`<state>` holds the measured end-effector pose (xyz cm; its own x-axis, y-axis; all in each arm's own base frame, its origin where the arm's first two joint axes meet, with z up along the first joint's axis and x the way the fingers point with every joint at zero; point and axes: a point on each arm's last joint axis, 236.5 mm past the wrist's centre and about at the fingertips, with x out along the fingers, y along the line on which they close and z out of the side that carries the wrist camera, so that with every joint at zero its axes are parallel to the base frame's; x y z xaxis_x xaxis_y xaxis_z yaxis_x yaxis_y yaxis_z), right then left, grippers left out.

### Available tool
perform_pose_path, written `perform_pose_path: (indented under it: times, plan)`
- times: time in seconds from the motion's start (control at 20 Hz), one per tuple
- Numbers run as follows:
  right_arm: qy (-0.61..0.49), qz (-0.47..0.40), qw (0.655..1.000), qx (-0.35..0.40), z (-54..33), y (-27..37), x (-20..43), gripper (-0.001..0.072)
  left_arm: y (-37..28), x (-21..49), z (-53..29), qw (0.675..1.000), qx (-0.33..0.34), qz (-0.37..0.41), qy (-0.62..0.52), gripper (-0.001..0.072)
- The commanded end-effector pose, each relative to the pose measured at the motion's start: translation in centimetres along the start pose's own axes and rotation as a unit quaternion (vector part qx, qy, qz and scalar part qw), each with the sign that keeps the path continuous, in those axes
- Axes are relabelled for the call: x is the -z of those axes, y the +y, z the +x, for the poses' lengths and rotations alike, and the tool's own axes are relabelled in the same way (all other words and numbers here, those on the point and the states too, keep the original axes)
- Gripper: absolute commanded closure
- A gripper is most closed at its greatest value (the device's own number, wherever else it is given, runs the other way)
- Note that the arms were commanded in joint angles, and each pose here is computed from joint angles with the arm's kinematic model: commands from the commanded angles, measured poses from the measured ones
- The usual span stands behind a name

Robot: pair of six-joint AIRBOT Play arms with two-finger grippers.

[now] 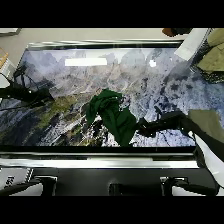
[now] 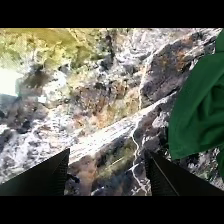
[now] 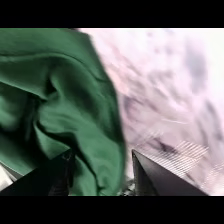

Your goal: Fold the clothes and pants, and hang the long-sleeved shirts on hangers.

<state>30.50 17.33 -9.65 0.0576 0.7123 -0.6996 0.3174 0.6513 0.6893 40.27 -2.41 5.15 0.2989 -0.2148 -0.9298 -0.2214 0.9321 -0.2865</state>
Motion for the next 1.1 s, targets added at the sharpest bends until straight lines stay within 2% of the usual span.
perform_pose_path:
  times: [0.0, 0.05, 0.1, 0.2, 0.4, 0.55, 1.05]
  plan:
    - [-0.026, 0.000, 1.000, 0.008, 1.2, 0.0, -1.0, 0.0347, 0.1, 0.0, 0.4, 1.000, -0.001, -0.001, 0.003, 0.0172]
    - [-0.030, -0.002, 1.000, 0.009, 1.3, 0.1, -1.2, 0.0373, 0.2, 0.0, 0.6, 1.000, -0.001, -0.002, 0.005, 0.0172]
    - [-0.032, -0.001, 0.999, 0.009, 1.3, 0.1, -1.3, 0.0436, 0.2, 0.0, 1.0, 1.000, 0.000, -0.004, 0.007, 0.0172]
    - [-0.034, -0.005, 0.999, 0.010, 1.3, 0.0, -1.4, 0.0672, -0.5, 0.3, 2.6, 0.999, 0.024, -0.019, 0.012, 0.0172]
    - [-0.045, -0.015, 0.999, 0.004, 0.4, 0.9, -1.5, 0.0680, -3.9, 4.0, 7.9, 0.989, 0.130, -0.043, 0.052, 0.0172]
    - [-0.064, -0.028, 0.998, 0.000, -0.9, 2.2, -1.6, 0.0681, -5.8, 7.3, 11.1, 0.979, 0.179, -0.061, 0.078, 0.0174]
    - [-0.080, -0.047, 0.996, -0.015, -3.1, 4.5, -0.8, 0.0680, -11.7, 11.3, 16.2, 0.964, 0.232, -0.043, 0.119, 0.0174]
